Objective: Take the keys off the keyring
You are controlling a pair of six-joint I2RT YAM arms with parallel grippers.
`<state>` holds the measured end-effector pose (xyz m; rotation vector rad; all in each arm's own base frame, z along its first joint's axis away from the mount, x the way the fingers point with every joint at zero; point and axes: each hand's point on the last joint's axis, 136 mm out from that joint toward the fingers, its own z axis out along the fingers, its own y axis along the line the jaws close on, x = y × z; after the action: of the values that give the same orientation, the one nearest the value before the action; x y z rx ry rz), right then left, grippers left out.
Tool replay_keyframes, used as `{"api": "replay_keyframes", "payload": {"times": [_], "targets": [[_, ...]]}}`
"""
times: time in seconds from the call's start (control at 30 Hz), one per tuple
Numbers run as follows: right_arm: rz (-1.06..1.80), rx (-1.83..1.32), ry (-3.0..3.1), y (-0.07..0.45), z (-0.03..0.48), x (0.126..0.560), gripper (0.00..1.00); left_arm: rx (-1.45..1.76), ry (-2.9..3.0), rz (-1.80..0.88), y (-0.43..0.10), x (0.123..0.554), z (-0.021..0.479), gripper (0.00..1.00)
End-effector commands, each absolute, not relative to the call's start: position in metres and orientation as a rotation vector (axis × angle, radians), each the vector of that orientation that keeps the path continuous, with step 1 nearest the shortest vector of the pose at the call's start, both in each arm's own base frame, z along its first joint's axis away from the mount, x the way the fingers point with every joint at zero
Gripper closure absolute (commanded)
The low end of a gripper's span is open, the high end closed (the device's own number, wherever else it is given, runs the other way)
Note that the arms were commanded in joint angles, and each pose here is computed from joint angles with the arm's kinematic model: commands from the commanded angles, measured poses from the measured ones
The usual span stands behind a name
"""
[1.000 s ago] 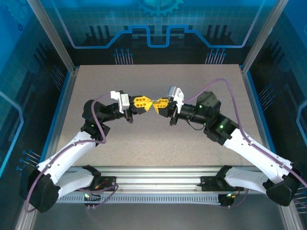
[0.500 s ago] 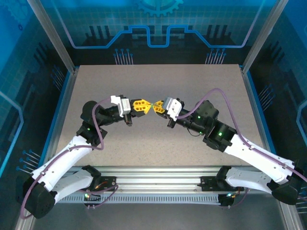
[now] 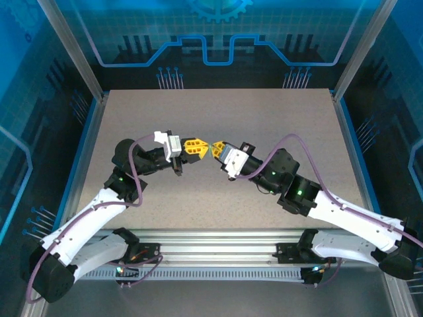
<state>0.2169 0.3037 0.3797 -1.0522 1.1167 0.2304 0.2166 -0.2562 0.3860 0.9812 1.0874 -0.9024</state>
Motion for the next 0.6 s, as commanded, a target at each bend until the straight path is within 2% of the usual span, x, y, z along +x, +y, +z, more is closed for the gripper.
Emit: {"api": "replay_keyframes", "payload": {"times": [0.0,0.57], "targets": [[0.107,-1.044,1.065,0.305,0.384,0.223,1.00,1.038,1.024,-0.940,-0.261,0.194,0.404,1.00],[-0.117,-1.189,1.010,0.347,0.356,0.232,1.00,1.116,1.061,-0.900,-0.276,0.182,0.398,1.00]]}}
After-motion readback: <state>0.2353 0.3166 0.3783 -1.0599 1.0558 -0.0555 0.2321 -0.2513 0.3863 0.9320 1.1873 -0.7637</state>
